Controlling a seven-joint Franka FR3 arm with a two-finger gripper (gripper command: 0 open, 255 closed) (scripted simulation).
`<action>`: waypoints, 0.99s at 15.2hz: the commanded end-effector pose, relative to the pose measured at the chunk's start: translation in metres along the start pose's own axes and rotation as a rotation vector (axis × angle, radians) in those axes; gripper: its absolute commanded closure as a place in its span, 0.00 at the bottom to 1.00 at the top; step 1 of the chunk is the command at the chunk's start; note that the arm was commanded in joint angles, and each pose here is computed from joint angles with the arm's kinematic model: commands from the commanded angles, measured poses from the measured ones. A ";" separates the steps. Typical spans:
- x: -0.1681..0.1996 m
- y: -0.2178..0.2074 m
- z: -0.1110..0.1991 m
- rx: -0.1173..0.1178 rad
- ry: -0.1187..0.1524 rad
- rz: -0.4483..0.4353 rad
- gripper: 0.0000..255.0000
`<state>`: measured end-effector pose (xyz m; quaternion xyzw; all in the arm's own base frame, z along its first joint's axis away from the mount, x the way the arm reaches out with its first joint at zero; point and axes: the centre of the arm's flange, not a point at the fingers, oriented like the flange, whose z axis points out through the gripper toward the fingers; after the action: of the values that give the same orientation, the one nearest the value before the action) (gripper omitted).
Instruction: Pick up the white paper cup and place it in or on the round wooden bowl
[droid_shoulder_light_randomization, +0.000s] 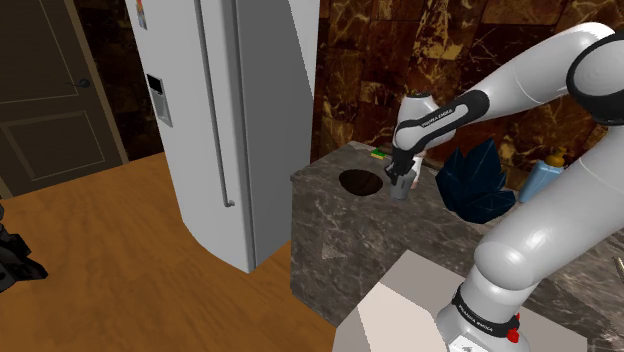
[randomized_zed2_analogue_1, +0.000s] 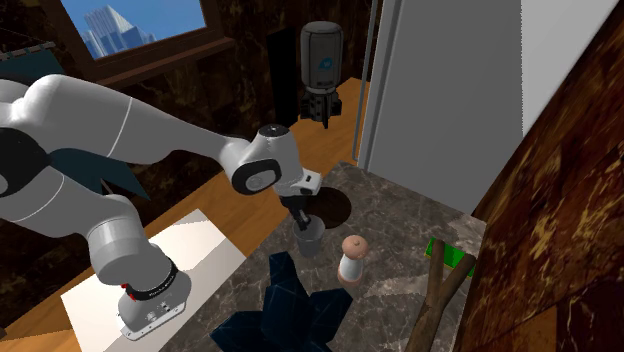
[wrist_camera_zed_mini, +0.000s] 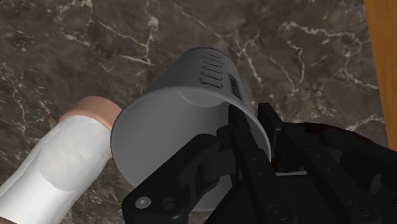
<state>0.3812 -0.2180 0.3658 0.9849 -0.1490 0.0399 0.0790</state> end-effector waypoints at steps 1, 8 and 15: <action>0.001 0.000 -0.011 0.000 0.000 0.000 1.00; 0.005 0.005 -0.047 0.000 0.000 0.000 1.00; 0.008 0.011 -0.083 0.000 0.000 0.000 1.00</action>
<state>0.3815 -0.2166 0.4442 0.9848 -0.1491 0.0399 0.0792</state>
